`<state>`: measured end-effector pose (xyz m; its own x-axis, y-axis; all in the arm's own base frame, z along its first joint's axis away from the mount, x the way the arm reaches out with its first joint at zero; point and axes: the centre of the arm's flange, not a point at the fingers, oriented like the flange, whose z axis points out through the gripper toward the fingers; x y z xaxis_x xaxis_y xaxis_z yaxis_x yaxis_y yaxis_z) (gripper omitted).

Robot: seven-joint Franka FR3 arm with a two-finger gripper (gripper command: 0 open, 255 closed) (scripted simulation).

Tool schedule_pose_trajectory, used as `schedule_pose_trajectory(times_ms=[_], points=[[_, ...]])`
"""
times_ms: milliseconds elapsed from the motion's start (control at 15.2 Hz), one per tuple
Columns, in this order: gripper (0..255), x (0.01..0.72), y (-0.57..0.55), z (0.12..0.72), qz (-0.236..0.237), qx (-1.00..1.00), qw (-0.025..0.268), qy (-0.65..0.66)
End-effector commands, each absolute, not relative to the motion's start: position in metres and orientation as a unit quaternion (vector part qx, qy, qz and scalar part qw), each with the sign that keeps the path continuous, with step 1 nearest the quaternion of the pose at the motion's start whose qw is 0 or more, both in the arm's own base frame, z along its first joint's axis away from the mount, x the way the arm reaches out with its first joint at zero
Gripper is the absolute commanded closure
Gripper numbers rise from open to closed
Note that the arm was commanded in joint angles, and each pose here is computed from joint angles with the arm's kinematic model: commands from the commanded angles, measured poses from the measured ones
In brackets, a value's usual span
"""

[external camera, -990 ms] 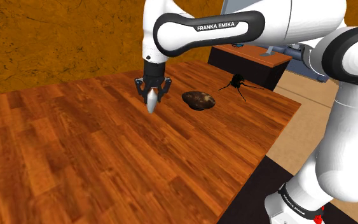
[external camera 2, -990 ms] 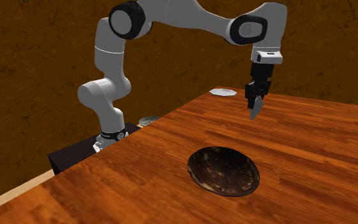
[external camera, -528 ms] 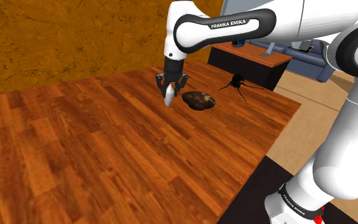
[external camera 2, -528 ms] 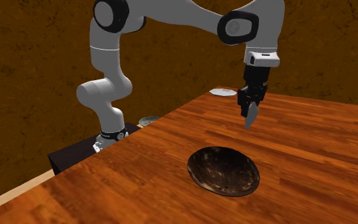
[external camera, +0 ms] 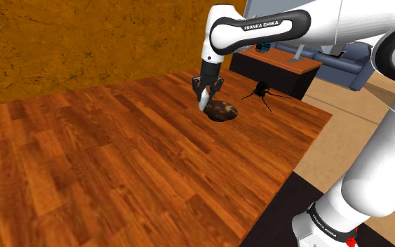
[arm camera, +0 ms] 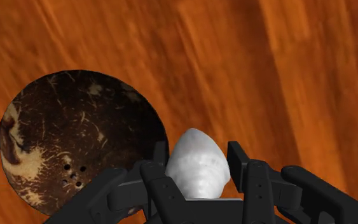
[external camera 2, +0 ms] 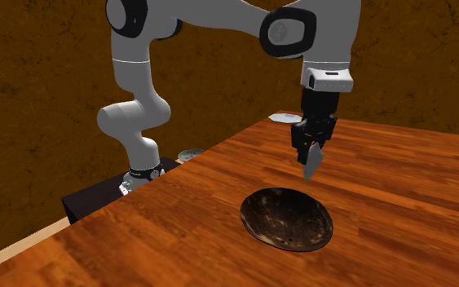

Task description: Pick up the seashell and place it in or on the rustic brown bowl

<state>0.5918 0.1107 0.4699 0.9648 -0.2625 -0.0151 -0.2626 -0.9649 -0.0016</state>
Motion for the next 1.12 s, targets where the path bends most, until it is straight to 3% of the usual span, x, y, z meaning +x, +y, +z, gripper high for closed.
schedule_pose_trajectory(times_ms=[0,462,1056], points=[[255,0.596,0.081,0.467,0.007,-0.991,0.002,0.132],[255,0.605,-0.011,0.466,0.007,-0.991,0.002,0.132],[255,0.605,-0.016,0.423,0.007,-0.991,0.002,0.132]])
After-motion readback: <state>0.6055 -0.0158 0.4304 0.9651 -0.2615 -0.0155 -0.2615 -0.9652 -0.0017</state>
